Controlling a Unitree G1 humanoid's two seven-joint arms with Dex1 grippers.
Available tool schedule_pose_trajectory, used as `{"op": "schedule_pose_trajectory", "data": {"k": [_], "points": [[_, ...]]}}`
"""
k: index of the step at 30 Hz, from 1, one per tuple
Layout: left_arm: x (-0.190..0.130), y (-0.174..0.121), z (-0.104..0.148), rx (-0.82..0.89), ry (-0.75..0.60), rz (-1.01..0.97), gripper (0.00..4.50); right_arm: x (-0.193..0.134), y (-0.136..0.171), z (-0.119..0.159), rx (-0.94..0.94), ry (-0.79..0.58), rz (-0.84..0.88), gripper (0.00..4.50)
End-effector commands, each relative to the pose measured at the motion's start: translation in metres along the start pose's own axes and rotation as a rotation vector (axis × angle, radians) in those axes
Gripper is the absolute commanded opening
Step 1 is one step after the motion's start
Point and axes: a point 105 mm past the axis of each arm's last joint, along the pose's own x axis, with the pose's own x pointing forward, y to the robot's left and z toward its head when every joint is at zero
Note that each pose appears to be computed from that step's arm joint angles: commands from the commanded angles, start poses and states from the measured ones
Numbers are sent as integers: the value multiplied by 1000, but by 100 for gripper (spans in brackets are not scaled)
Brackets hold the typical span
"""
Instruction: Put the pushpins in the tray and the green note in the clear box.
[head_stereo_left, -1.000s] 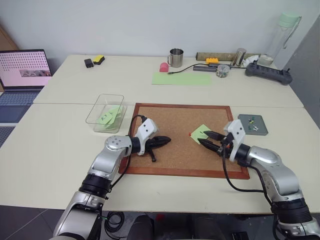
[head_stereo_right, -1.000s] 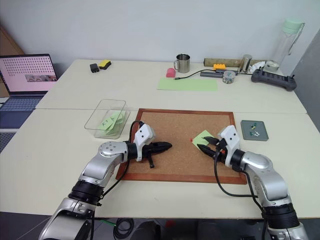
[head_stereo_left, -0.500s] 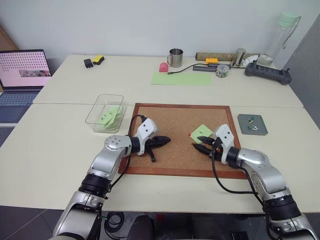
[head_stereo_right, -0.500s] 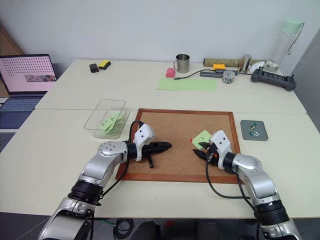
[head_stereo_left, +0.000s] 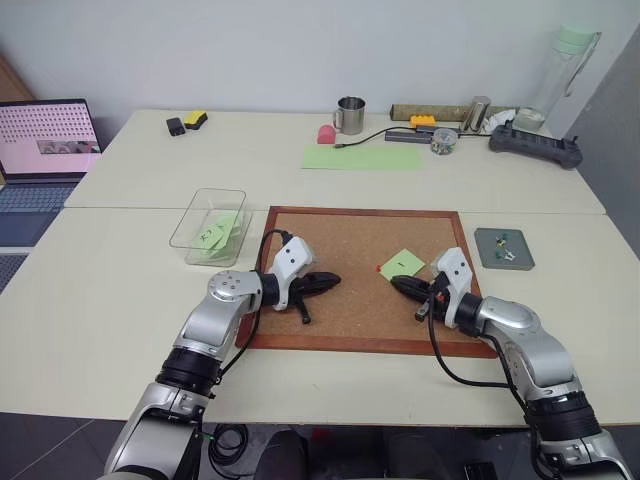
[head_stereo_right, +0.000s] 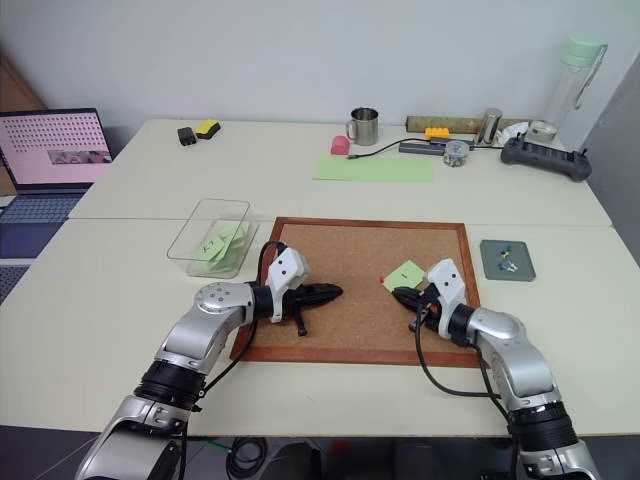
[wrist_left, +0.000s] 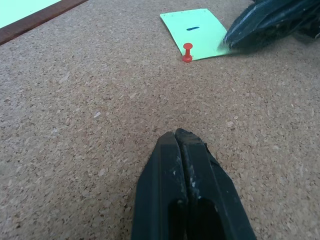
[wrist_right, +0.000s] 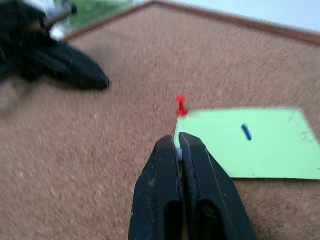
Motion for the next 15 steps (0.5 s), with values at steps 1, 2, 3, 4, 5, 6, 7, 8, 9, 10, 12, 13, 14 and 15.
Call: {"op": "schedule_pose_trajectory", "data": {"k": [1, 2, 3, 4, 5, 6, 7, 8, 9, 10, 12, 13, 14, 15], "points": [[-1, -3, -15, -21, 61, -6, 0, -11, -12, 45, -15, -168, -81, 0], [-1, -3, -15, -21, 62, -7, 0, -15, -15, 50, -2, -190, -104, 0], [-1, -3, -16, -21, 62, -7, 0, -19, -22, 55, 12, -217, -142, 0], [-2, -3, -16, -22, 63, -9, 0, -25, -31, 60, 35, -242, -191, 0], [-1, -3, -16, -22, 63, -10, 0, -30, -39, 62, 48, -257, -235, 0], [-1, -3, -16, -22, 64, -11, 0, -35, -48, 63, 54, -264, -280, 0], [-1, -3, -16, -22, 64, -13, 0, -39, -58, 62, 54, -255, -325, 0], [0, -3, -16, -22, 64, -14, 0, -44, -67, 58, 40, -227, -377, 0], [0, -3, -16, -22, 64, -15, 0, -51, -84, 51, 0, -174, -476, 0], [0, -3, -16, -21, 63, -15, 0, -59, -97, 45, -27, -134, -557, 0], [0, -3, -16, -21, 63, -16, 0, -72, -116, 40, -28, -105, -667, 0], [1, -2, -16, -20, 63, -16, 0, -77, -122, 38, -21, -98, -703, 0], [1, -3, -16, -20, 63, -17, 0, -83, -129, 34, -8, -82, -743, 0], [1, -3, -16, -19, 63, -17, 0, -88, -134, 31, 1, -71, -772, 0]]}}
